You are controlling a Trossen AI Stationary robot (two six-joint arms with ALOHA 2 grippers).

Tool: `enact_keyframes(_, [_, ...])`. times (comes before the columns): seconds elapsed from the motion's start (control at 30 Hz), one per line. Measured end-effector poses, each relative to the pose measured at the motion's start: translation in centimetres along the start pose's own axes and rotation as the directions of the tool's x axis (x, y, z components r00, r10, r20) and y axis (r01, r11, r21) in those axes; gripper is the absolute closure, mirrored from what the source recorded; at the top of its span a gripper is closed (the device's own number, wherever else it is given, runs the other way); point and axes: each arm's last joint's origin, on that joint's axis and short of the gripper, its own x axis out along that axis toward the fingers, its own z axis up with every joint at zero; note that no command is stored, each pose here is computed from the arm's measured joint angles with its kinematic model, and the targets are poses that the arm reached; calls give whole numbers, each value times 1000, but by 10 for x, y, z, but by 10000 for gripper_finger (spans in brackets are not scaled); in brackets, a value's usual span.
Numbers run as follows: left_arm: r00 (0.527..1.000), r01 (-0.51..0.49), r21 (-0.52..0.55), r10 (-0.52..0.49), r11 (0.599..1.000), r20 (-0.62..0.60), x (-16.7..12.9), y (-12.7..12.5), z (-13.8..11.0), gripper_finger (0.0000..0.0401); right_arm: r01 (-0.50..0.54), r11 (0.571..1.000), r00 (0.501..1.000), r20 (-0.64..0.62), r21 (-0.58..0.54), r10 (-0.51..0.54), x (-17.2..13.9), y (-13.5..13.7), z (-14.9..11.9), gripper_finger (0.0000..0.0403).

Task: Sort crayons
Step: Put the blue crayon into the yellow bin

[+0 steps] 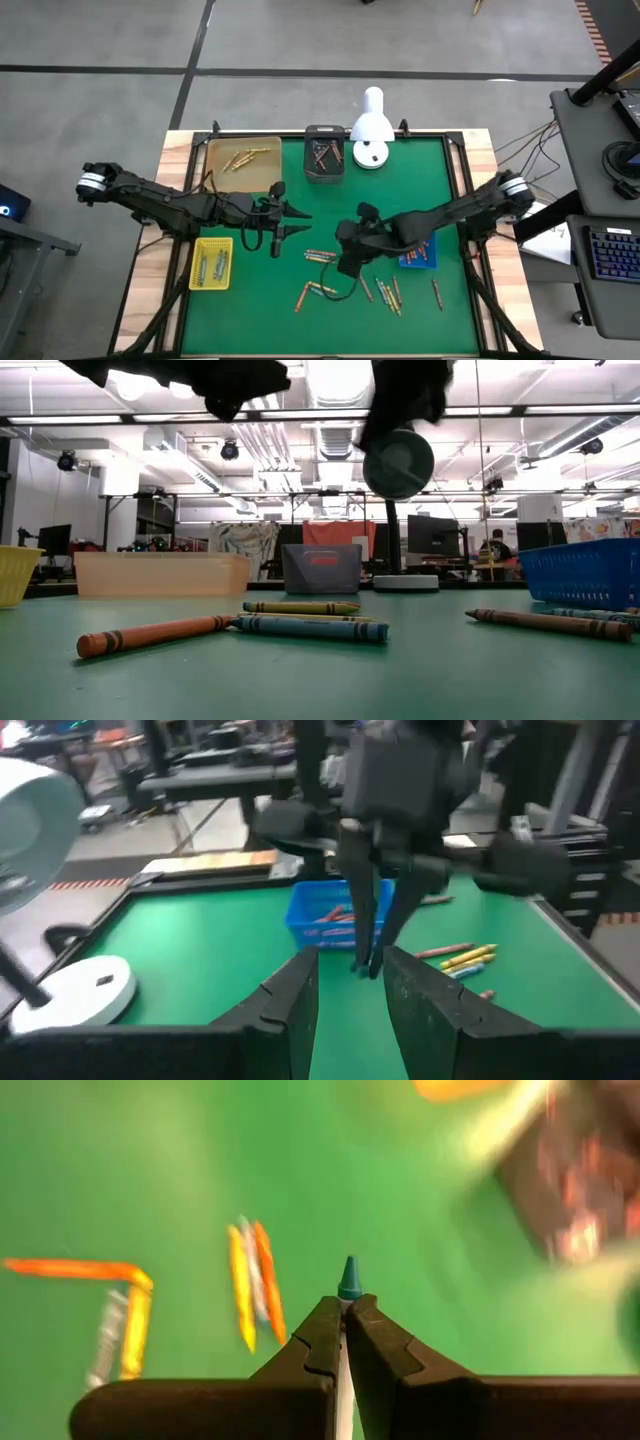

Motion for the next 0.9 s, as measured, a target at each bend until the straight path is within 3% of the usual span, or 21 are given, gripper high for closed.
enact_keyframes(0.1, [996,87,33,-87,996,19,-2,-9,0,302,-41,996,980,193,-81,56,-16,1,3,394])
enact_keyframes(0.2, [989,133,50,-136,990,62,-4,-19,-4,302,-89,986,909,394,-140,138,-30,-2,8,394])
enact_keyframes(0.27, [983,148,49,-152,988,105,-7,-23,-7,302,-129,973,832,513,-191,211,-35,-3,10,394])
enact_keyframes(0.37, [975,157,21,-159,987,155,-10,-25,-13,302,-203,937,669,659,-284,344,-39,-3,11,394])
enact_keyframes(0.43, [968,160,-11,-155,987,197,-12,-25,-15,302,-233,913,573,711,-336,408,-39,-6,11,394])
enact_keyframes(0.5, [962,163,-39,-150,986,228,-14,-24,-17,302,-240,899,510,741,-365,437,-35,-9,12,394])
enact_keyframes(0.6, [954,168,-64,-146,984,262,-15,-24,-15,302,-236,897,473,763,-373,441,-26,-13,15,394])
enact_keyframes(0.9, [951,178,-92,-147,980,273,-6,-28,-21,302,-233,879,457,751,-415,476,-12,-13,34,394])
